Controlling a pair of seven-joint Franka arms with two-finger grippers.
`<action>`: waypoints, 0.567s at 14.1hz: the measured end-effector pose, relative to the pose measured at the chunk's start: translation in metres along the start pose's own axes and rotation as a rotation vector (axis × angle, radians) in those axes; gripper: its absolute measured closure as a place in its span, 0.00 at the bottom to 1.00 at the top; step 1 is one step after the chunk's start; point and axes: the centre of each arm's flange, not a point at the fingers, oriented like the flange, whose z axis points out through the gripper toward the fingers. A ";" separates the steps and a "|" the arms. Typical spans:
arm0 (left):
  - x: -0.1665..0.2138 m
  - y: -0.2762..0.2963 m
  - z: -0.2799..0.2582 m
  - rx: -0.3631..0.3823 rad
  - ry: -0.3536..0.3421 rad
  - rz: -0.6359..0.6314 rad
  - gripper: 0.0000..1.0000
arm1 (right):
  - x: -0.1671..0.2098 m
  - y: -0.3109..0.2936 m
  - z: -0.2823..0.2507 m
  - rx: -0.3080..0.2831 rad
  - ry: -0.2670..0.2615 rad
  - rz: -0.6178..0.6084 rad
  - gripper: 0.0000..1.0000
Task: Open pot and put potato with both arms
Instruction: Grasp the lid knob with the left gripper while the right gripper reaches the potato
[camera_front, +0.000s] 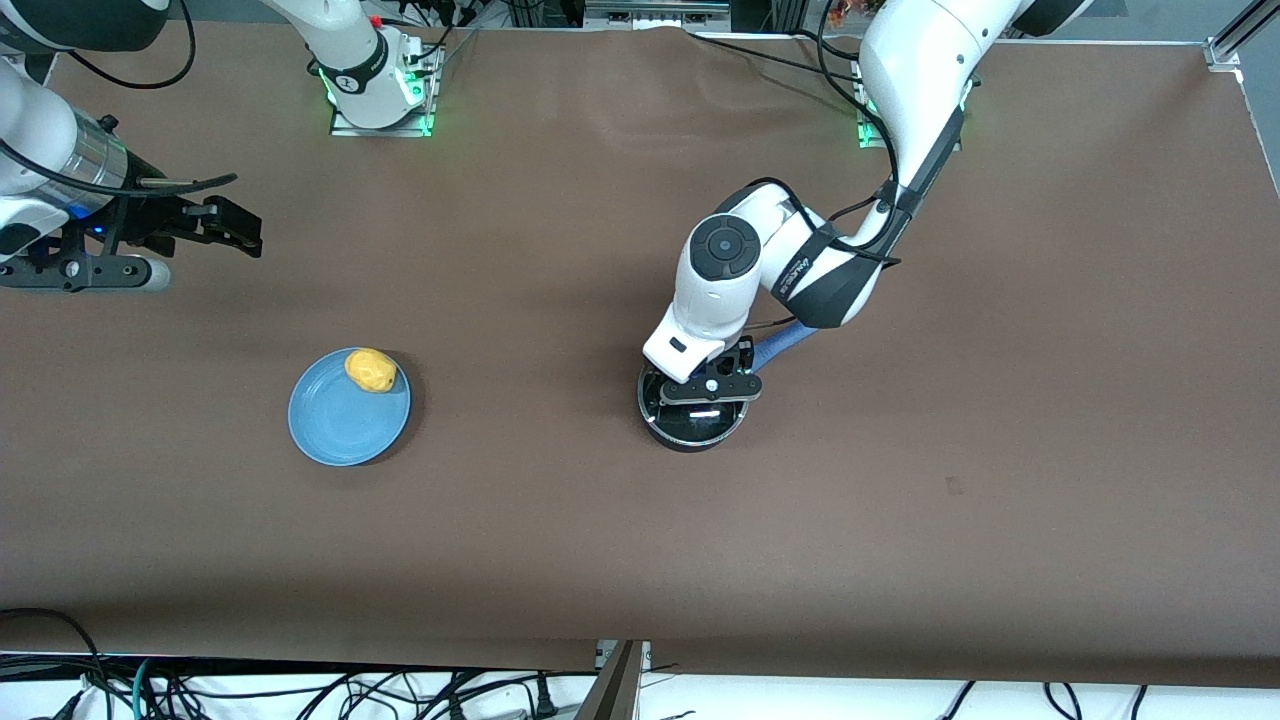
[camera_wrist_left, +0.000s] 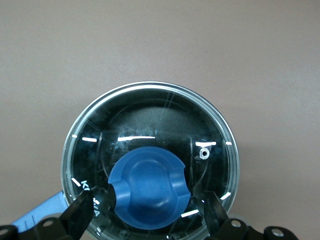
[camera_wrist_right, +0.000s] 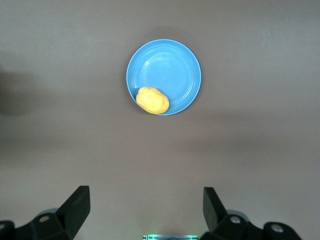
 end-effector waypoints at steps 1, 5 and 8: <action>-0.001 0.001 0.001 0.001 0.000 0.003 0.12 | 0.000 0.000 0.000 0.000 -0.001 0.000 0.00; -0.001 0.003 0.000 0.000 0.002 0.004 0.36 | 0.005 -0.006 0.010 -0.005 -0.021 -0.009 0.00; 0.001 0.003 -0.003 -0.003 0.007 0.000 0.40 | 0.017 -0.013 0.035 -0.014 -0.067 -0.021 0.00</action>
